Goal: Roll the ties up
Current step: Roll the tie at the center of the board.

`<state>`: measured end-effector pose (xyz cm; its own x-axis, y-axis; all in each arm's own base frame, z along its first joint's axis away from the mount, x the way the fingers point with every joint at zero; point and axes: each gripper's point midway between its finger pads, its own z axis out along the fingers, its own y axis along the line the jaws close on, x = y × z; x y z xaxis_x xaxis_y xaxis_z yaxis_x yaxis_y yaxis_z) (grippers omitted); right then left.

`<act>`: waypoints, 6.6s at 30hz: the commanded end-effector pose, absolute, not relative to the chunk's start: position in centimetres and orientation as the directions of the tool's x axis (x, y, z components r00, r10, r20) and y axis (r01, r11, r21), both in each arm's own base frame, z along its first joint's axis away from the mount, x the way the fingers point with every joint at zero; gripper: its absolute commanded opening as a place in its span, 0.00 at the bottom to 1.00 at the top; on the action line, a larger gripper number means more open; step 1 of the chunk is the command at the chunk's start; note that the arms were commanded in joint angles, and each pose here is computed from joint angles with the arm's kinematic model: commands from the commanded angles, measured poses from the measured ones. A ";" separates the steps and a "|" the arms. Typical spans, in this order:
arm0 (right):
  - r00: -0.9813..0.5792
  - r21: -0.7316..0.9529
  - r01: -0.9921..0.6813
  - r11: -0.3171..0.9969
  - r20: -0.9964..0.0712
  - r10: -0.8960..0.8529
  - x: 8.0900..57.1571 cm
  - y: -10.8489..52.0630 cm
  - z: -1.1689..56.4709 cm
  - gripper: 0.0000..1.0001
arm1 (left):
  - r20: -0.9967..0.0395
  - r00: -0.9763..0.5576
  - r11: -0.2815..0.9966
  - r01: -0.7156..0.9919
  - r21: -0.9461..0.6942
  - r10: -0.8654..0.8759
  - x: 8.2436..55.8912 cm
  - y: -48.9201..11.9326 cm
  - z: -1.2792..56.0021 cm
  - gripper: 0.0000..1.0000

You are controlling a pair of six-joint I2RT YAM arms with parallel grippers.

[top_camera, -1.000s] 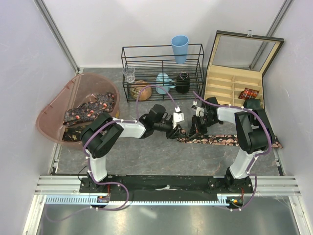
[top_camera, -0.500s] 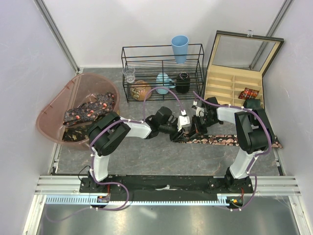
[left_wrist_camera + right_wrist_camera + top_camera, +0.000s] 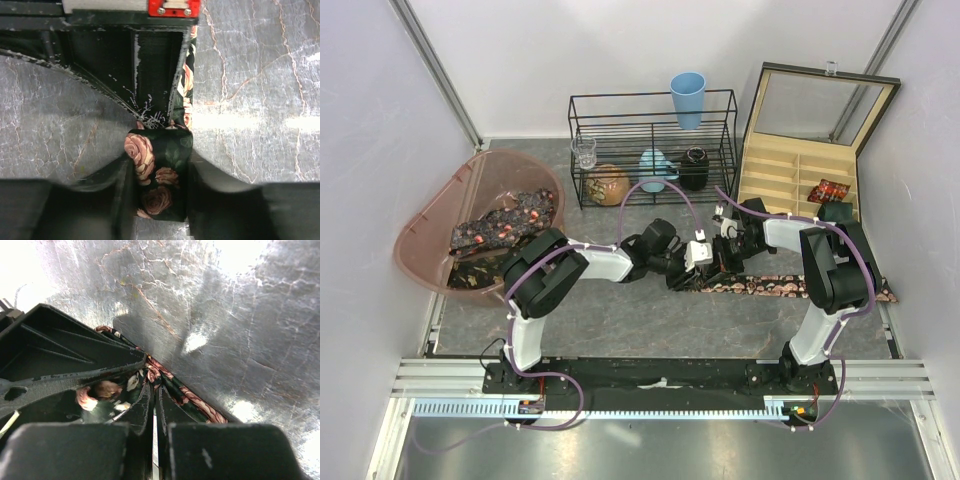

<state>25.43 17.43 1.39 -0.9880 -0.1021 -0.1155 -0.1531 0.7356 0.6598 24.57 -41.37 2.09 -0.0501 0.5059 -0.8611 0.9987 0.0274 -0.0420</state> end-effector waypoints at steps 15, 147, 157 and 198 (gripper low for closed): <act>-0.974 0.493 -0.211 0.844 -0.183 -0.136 27.0 14.8 -2.0 0.00 | -0.941 -0.081 0.108 0.993 -0.048 0.328 26.3 -40.5 8.3 0.55; -0.978 0.756 -0.206 0.622 -0.179 -0.106 26.7 18.5 4.6 0.43 | -0.770 -0.095 0.056 0.995 -0.077 0.631 23.9 -39.4 -2.2 0.29; -0.978 0.779 -0.207 0.592 -0.166 -0.124 25.7 18.7 5.5 0.49 | -0.768 -0.098 0.059 0.995 -0.078 0.633 24.1 -39.5 -2.2 0.29; -0.982 0.375 -0.163 0.913 -0.154 -0.112 27.9 11.4 -1.9 0.00 | -0.763 -0.111 0.050 0.993 -0.103 0.637 23.8 -39.7 -2.0 0.44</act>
<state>26.50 16.14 2.23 -0.9859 -0.0998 -0.1346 -0.1628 0.7603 0.6289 24.90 -42.67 2.19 -0.0523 0.5118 -0.8575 0.9986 0.0308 -0.0425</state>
